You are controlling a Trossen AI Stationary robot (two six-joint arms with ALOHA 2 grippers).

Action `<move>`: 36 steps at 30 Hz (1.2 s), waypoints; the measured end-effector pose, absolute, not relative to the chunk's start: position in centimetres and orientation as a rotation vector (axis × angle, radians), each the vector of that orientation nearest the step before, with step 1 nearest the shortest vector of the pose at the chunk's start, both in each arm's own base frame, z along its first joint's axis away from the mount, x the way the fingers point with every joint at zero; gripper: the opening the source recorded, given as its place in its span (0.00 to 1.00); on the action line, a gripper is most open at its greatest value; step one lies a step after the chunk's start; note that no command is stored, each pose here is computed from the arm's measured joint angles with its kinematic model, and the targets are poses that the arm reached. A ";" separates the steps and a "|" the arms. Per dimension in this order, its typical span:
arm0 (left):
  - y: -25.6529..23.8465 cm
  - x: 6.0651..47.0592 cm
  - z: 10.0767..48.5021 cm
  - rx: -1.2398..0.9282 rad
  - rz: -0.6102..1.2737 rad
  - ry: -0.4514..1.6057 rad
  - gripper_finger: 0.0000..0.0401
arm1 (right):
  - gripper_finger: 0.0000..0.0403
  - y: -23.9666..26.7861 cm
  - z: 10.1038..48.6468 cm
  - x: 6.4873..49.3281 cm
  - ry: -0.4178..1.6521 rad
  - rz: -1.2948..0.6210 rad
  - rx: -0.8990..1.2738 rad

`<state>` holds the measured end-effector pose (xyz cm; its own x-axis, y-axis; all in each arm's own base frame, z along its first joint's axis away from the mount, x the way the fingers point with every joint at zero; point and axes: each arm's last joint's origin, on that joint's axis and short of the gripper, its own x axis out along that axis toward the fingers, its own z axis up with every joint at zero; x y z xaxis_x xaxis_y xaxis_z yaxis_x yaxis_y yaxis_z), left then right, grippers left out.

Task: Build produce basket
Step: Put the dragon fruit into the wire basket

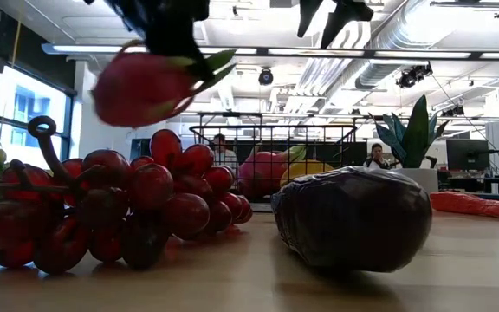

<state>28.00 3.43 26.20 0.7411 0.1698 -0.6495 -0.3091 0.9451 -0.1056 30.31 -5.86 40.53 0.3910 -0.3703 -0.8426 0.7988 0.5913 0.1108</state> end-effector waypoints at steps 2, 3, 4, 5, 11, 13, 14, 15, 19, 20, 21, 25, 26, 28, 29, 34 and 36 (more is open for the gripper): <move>4.0 28.1 26.5 -0.205 0.275 0.656 0.02 | 0.65 -5.9 40.5 30.3 0.867 -0.822 0.566; 4.3 28.1 26.6 -0.204 0.276 0.641 0.02 | 0.65 -5.9 40.6 30.3 0.859 -0.837 0.570; 4.6 28.2 26.7 -0.208 0.277 0.623 0.02 | 0.65 -6.0 40.6 30.3 0.854 -0.846 0.576; 4.9 28.3 26.9 -0.213 0.278 0.599 0.02 | 0.65 -6.0 40.6 30.2 0.847 -0.860 0.581; 6.6 28.8 28.3 -0.227 0.291 0.426 0.02 | 0.65 -6.1 40.5 30.1 0.826 -0.921 0.599; 7.2 28.9 28.8 -0.225 0.303 0.366 0.02 | 0.65 -6.1 40.5 30.0 0.825 -0.932 0.595; 7.5 28.9 29.1 -0.224 0.310 0.334 0.02 | 0.65 -6.1 40.5 30.0 0.825 -0.938 0.590; 7.8 29.0 29.4 -0.223 0.317 0.301 0.02 | 0.65 -6.1 40.5 30.0 0.825 -0.941 0.587; 8.9 28.9 30.4 -0.229 0.350 0.190 0.02 | 0.65 -6.1 40.5 29.9 0.831 -0.943 0.580; 9.2 28.9 30.6 -0.231 0.358 0.167 0.02 | 0.65 -6.1 40.5 29.9 0.832 -0.943 0.578; 9.5 28.8 30.8 -0.230 0.367 0.146 0.02 | 0.65 -6.1 40.5 29.9 0.832 -0.943 0.577; 10.5 28.6 31.3 -0.224 0.427 0.084 0.02 | 0.65 -6.1 40.5 29.9 0.844 -0.930 0.554; 10.7 28.5 31.4 -0.222 0.441 0.069 0.02 | 0.65 -6.1 40.5 29.9 0.845 -0.929 0.552; 11.2 28.3 31.6 -0.230 0.467 0.042 0.02 | 0.65 -6.1 40.5 29.9 0.851 -0.922 0.539; 11.4 28.3 31.7 -0.232 0.474 0.029 0.02 | 0.65 -6.1 40.5 29.9 0.853 -0.920 0.535; 12.2 28.0 31.9 -0.236 0.550 0.003 0.02 | 0.65 -6.1 40.5 29.9 0.855 -0.918 0.531; 12.5 28.2 31.5 -0.235 0.582 0.006 0.02 | 0.65 -6.1 40.5 29.9 0.855 -0.918 0.531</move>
